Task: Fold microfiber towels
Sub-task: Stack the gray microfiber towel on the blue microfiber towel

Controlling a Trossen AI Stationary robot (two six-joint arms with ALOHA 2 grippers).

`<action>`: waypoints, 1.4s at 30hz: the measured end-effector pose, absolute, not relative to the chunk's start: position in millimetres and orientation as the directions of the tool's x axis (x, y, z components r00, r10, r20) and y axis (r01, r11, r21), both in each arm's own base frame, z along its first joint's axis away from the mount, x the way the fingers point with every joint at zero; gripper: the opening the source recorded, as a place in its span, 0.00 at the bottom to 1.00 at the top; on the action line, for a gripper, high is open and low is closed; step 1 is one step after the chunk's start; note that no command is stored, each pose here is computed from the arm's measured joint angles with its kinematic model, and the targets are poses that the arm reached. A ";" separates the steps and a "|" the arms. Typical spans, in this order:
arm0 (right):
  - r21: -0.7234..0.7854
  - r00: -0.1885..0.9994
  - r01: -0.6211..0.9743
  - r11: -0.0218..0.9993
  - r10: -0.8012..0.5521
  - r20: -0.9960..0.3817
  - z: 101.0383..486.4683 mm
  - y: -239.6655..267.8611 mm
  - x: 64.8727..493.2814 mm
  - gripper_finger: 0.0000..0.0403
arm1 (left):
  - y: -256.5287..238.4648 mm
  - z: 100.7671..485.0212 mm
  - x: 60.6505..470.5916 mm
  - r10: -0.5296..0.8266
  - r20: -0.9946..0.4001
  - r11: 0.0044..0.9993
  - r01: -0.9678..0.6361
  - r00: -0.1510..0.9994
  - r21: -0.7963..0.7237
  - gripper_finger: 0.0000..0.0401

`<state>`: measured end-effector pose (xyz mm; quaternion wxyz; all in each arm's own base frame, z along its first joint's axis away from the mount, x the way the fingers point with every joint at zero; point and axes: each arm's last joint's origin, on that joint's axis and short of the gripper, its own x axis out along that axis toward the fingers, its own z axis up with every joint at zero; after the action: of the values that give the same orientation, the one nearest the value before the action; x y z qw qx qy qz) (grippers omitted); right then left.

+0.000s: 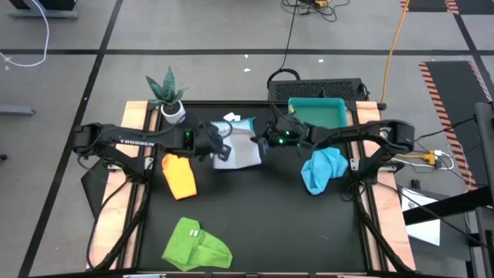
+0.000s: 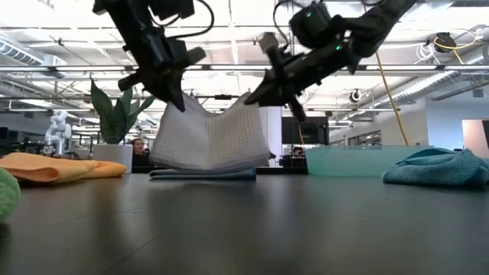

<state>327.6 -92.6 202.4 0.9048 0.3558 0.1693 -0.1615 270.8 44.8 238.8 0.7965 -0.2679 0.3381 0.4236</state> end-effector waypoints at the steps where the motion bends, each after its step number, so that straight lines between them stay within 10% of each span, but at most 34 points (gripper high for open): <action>1: 0.592 0.892 0.412 0.692 -0.173 -0.418 202.3 -98.0 331.3 0.00 | 50.6 238.5 269.1 0.492 -0.773 0.491 -0.861 0.400 -0.133 0.02; 42: 0.513 0.804 0.561 0.650 -0.280 -0.524 140.2 -195.4 363.3 0.01 | 158.6 197.5 253.1 0.403 -0.879 0.553 -0.833 0.254 0.013 0.09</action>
<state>363.3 -195.4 140.2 0.8851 0.3446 0.2036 -0.2374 253.1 158.6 197.5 0.7553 -0.2372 0.4536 0.4092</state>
